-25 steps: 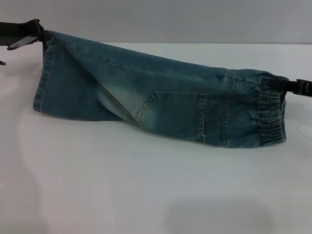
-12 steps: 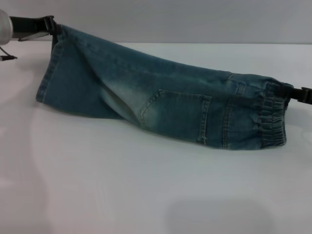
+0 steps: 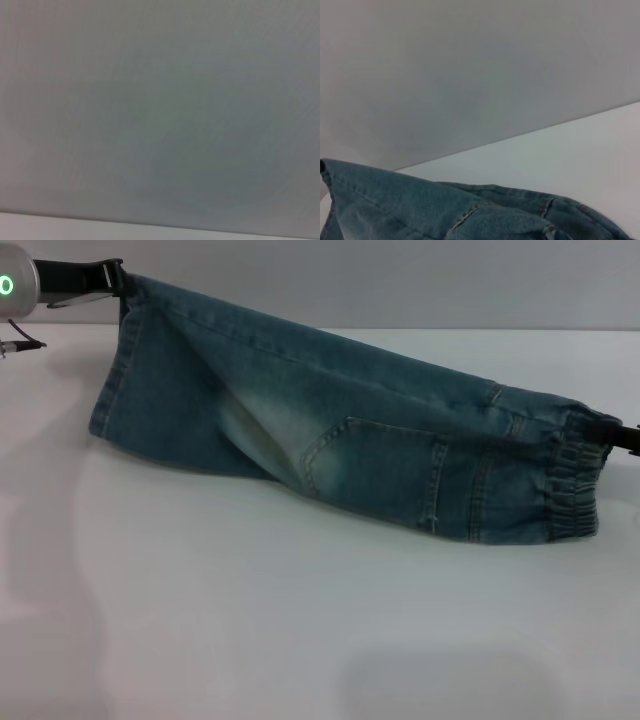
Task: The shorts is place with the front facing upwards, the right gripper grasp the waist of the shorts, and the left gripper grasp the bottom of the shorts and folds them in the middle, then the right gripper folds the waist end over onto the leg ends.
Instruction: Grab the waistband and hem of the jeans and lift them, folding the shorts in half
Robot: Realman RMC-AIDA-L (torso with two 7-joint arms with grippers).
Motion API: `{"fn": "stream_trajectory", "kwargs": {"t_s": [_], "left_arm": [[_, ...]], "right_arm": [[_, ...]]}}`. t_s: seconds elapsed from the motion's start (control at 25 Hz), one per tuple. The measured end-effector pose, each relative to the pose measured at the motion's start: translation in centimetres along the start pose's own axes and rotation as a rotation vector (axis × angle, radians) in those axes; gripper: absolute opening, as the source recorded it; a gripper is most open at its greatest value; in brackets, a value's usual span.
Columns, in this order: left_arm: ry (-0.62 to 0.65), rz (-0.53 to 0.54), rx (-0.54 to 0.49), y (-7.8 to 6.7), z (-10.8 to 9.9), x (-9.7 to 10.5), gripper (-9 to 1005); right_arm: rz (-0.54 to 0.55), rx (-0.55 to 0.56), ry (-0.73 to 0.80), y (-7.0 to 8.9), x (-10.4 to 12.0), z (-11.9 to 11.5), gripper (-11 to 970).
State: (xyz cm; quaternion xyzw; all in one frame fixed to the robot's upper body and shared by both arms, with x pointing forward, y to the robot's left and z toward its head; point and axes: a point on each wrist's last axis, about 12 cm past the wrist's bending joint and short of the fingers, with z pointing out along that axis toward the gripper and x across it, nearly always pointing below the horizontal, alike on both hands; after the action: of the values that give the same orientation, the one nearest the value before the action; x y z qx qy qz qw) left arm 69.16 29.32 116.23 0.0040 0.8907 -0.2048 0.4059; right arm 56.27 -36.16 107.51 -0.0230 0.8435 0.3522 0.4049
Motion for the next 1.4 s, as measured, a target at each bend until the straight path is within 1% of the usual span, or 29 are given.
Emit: {"fn": "stream_trajectory", "kwargs": {"t_s": [0.4, 0.76, 1.08, 1.4], "left_arm": [[-0.002, 0.004, 0.002, -0.3, 0.3, 0.1, 21], [-0.001, 0.057, 0.022, -1.6, 0.8, -0.3, 81], [-0.040, 0.083, 0.004, -2.1, 1.2, -0.2, 134], [-0.064, 0.098, -0.003, -2.5, 1.5, -0.3, 352]], "right_arm": [[-0.016, 0.010, -0.014, -0.2, -0.3, -0.4, 9], [-0.037, -0.002, -0.008, 0.1, -0.8, 0.1, 25], [-0.048, -0.020, -0.004, 0.5, -0.8, 0.6, 42], [-0.048, -0.031, -0.005, 0.8, -0.6, 0.8, 58]]}}
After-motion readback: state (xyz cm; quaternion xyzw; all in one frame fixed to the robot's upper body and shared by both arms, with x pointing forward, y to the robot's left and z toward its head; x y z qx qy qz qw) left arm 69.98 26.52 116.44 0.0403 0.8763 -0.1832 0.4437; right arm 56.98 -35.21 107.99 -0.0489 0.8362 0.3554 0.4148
